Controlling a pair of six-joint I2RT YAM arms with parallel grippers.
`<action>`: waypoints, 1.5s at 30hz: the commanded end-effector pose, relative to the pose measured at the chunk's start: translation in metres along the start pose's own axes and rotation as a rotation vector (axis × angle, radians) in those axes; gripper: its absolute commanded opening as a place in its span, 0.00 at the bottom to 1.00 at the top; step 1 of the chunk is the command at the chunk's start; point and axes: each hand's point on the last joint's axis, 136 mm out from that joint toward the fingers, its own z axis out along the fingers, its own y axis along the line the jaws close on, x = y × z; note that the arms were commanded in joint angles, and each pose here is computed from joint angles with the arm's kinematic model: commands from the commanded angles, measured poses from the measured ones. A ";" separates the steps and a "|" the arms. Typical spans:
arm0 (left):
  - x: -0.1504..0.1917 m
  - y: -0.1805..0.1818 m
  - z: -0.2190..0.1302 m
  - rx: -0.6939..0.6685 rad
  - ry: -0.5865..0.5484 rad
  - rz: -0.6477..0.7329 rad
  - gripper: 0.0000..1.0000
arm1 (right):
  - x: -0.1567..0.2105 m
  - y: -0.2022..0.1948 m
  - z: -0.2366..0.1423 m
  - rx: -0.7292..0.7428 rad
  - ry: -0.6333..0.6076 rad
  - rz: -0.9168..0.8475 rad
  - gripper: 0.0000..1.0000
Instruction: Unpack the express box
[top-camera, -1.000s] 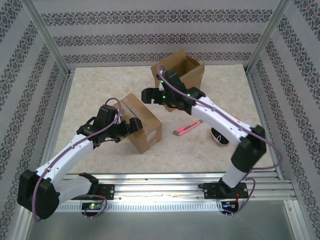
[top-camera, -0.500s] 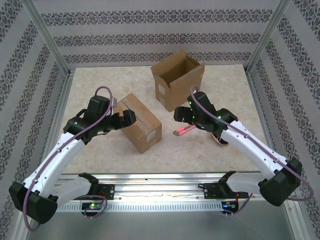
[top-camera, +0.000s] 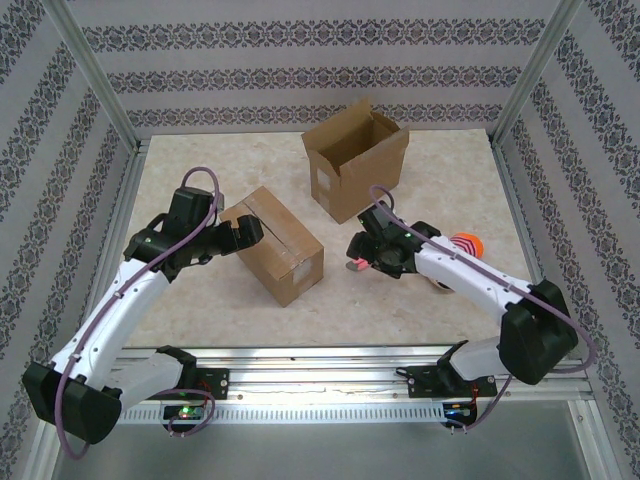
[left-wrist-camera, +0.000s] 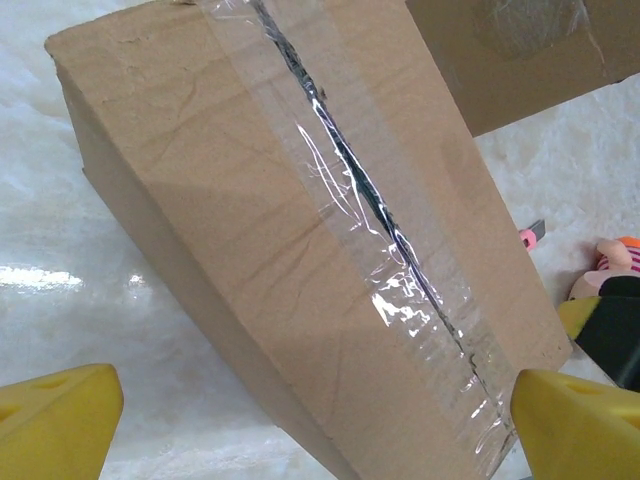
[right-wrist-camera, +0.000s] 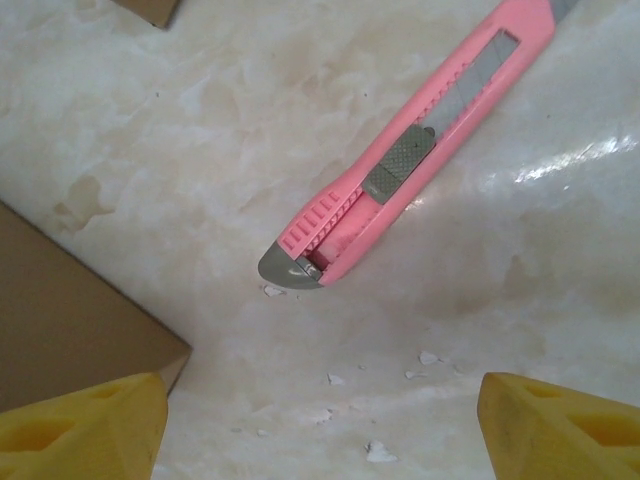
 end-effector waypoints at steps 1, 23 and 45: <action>0.011 0.004 0.012 0.030 0.034 -0.020 1.00 | 0.000 -0.004 0.019 0.030 0.022 0.096 0.82; 0.023 0.001 0.073 0.158 0.074 -0.122 1.00 | -0.012 -0.006 0.097 0.110 0.099 0.171 0.82; 0.011 0.010 0.123 0.101 0.109 -0.081 1.00 | -0.003 -0.012 0.116 0.131 0.129 0.176 0.57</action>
